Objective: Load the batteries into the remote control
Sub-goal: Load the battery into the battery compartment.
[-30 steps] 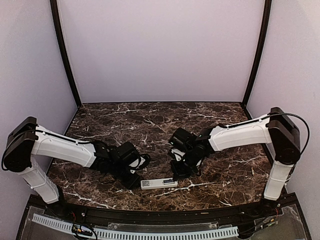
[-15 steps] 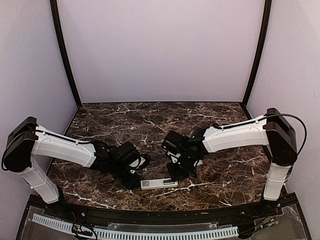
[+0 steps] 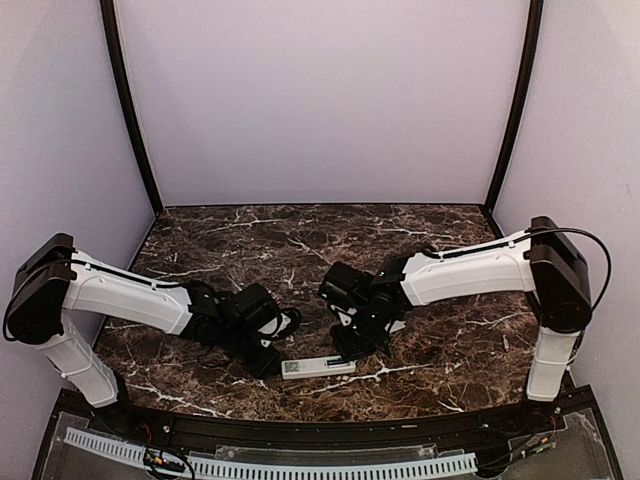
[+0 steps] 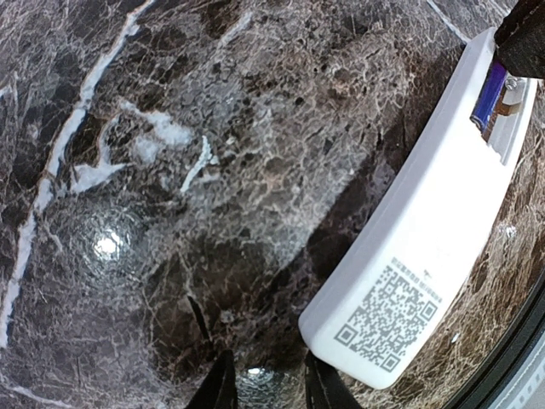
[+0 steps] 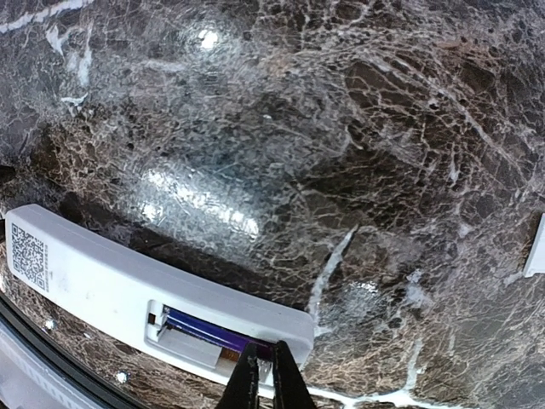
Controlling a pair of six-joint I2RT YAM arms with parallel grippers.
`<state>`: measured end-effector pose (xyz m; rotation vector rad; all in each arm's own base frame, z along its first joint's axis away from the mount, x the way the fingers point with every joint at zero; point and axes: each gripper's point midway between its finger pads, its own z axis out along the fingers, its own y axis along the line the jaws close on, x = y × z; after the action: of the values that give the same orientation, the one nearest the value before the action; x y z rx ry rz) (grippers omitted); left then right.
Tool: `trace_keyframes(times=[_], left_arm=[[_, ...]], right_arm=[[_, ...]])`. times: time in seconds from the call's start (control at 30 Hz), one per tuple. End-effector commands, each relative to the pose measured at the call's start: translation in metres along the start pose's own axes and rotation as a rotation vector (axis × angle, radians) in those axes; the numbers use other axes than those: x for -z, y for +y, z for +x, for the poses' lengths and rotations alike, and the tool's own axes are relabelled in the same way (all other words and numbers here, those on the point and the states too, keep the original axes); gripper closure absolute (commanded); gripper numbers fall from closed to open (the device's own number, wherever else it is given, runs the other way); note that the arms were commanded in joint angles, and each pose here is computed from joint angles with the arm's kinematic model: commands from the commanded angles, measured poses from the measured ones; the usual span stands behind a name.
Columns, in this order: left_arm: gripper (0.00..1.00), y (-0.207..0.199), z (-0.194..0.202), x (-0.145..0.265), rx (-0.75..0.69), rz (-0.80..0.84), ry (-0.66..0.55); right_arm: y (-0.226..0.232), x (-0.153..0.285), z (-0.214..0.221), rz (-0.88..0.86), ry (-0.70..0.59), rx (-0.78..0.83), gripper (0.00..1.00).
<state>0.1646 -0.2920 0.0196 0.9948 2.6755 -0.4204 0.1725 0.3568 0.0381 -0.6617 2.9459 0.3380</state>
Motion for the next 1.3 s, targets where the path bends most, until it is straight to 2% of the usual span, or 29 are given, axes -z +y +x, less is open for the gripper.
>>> trace_keyframes(times=[0.0,0.4,0.67,0.8,0.9,1.0,1.1,1.27], left_arm=[[0.73,-0.002,-0.004,0.002,-0.017,0.003,-0.005],[0.73,-0.001,-0.004,0.001,-0.017,-0.001,-0.003],[0.72,0.002,-0.005,0.006,-0.008,-0.019,-0.008],[0.66,0.001,-0.009,0.014,0.008,-0.02,-0.034],[0.6,0.003,-0.013,0.023,0.012,-0.03,-0.062],[0.52,0.009,-0.024,0.039,0.016,-0.071,-0.129],[0.44,0.013,-0.034,0.055,0.03,-0.094,-0.198],[0.4,0.019,-0.037,0.065,0.098,-0.117,-0.252]], right_arm=[[-0.006,-0.003,0.002,0.05,0.003,0.015,0.93],[-0.009,0.011,-0.004,0.072,-0.037,0.018,0.91],[0.016,0.028,-0.008,-0.066,-0.065,0.051,0.92],[0.03,0.032,-0.005,-0.16,-0.072,0.104,0.93],[0.035,0.05,-0.012,-0.191,-0.129,0.222,0.87],[0.038,0.071,-0.023,-0.262,-0.218,0.418,0.73],[0.037,0.079,-0.031,-0.298,-0.278,0.617,0.65],[0.041,0.067,-0.021,-0.324,-0.33,1.073,0.58]])
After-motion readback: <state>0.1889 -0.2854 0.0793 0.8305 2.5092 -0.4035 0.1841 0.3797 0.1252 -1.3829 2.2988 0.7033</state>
